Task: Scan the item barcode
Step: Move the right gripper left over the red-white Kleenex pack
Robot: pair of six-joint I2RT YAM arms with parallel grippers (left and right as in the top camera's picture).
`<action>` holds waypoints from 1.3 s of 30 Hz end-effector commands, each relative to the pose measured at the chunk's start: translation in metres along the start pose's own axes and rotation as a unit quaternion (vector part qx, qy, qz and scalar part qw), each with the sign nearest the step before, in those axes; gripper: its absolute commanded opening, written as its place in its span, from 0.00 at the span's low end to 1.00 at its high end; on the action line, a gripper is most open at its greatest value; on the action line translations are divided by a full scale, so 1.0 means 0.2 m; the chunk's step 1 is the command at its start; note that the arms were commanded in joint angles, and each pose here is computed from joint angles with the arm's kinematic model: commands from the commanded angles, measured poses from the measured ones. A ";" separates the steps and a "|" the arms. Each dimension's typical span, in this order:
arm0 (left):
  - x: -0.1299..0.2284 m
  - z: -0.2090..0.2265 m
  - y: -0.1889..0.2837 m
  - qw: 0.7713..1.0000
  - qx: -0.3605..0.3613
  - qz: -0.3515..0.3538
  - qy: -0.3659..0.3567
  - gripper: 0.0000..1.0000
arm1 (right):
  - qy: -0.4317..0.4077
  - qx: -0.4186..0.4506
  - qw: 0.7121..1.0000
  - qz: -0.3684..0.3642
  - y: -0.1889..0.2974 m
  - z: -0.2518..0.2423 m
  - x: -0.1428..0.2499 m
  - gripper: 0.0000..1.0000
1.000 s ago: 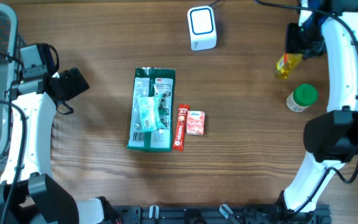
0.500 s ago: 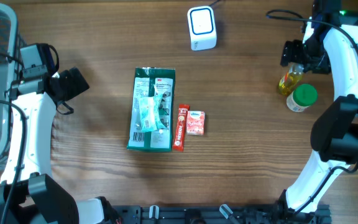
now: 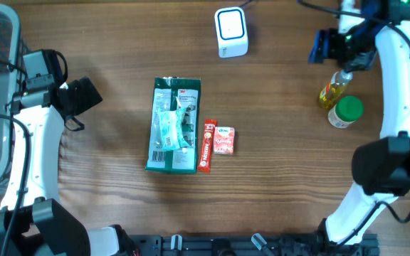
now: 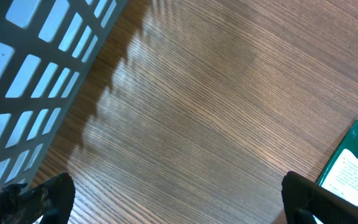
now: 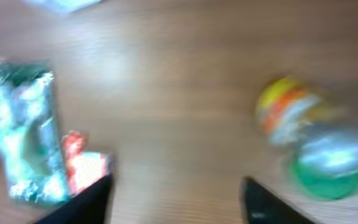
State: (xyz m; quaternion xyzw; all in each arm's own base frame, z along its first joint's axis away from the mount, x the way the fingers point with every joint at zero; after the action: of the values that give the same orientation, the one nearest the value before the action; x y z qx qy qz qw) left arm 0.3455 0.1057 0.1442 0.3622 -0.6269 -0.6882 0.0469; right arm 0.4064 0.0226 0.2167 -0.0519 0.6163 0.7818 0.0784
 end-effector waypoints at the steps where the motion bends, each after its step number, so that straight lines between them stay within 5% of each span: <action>1: -0.03 0.00 0.02 1.000 0.001 -0.010 -0.003 1.00 | 0.056 -0.086 0.994 0.041 -0.04 0.31 0.12 0.38; 12: -0.03 0.00 0.02 1.000 0.001 -0.010 -0.003 1.00 | 0.093 -0.087 0.982 0.139 -0.60 0.84 0.53 0.36; 16: -0.03 0.00 0.02 1.000 0.001 -0.010 -0.003 1.00 | 0.099 -0.077 0.977 0.173 -0.84 1.00 0.82 0.07; 21: -0.03 0.00 0.02 1.000 0.001 -0.010 -0.003 1.00 | 0.068 -0.022 0.978 0.195 -1.01 0.98 1.06 0.04; 28: -0.03 0.00 0.02 1.000 0.001 -0.010 -0.003 1.00 | 0.044 0.153 0.984 0.084 -1.06 0.65 0.89 0.06; 39: -0.03 0.00 0.02 1.000 0.001 -0.010 -0.003 1.00 | -0.005 0.173 0.985 0.013 -1.06 0.48 0.63 0.07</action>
State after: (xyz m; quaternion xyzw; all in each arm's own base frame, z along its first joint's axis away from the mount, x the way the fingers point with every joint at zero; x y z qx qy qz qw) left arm 0.3455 0.1058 0.1442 0.3622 -0.6267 -0.6883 0.0469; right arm 0.3065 0.1799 0.0139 -0.0222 0.7450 0.6653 0.0433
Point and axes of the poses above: each gripper's point midway between its finger pads, its own y axis back along the fingers, its own z axis along the line the jaws close on, x = y × z, the point moved 1 cm from there along y, back along the fingers, and after that the axes turned 1 degree about y, right-handed, at the moved point
